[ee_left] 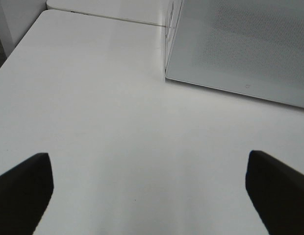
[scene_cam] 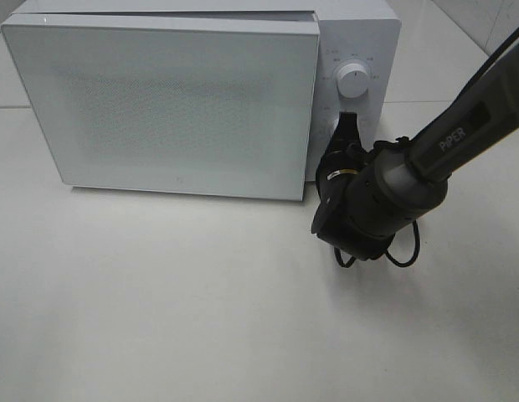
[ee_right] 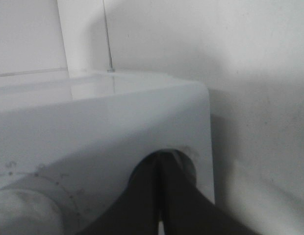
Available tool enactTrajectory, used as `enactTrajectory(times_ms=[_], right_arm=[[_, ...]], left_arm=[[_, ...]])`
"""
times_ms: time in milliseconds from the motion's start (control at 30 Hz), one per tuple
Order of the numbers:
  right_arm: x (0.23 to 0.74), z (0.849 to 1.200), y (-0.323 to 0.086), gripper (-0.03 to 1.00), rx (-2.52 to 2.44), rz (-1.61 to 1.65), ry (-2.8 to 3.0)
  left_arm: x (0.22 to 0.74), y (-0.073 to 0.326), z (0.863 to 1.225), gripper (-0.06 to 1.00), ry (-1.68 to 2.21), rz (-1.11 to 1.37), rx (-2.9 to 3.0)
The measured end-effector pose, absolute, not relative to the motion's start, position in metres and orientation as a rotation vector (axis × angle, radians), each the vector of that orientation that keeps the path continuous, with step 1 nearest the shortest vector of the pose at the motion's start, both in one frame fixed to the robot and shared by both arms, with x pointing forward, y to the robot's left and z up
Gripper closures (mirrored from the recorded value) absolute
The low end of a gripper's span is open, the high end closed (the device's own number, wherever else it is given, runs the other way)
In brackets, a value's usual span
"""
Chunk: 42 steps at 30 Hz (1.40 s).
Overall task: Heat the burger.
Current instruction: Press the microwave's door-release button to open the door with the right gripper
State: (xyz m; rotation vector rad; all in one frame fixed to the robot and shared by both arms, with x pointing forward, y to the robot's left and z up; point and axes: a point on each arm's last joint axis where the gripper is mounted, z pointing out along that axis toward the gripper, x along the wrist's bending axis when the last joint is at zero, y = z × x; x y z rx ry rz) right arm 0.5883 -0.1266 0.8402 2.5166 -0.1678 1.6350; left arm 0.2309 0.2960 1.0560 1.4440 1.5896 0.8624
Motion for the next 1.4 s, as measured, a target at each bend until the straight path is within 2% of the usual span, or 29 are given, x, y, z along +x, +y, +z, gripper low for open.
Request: enactTrajectory(times_ms=[1400], right_arm=[[0.5859, 0.8442, -0.1264, 0.95, 2.588, 1.568, -0.059]], left_arm=[[0.2309, 0.2960, 1.0560, -0.04, 1.590, 0.862, 1.444]])
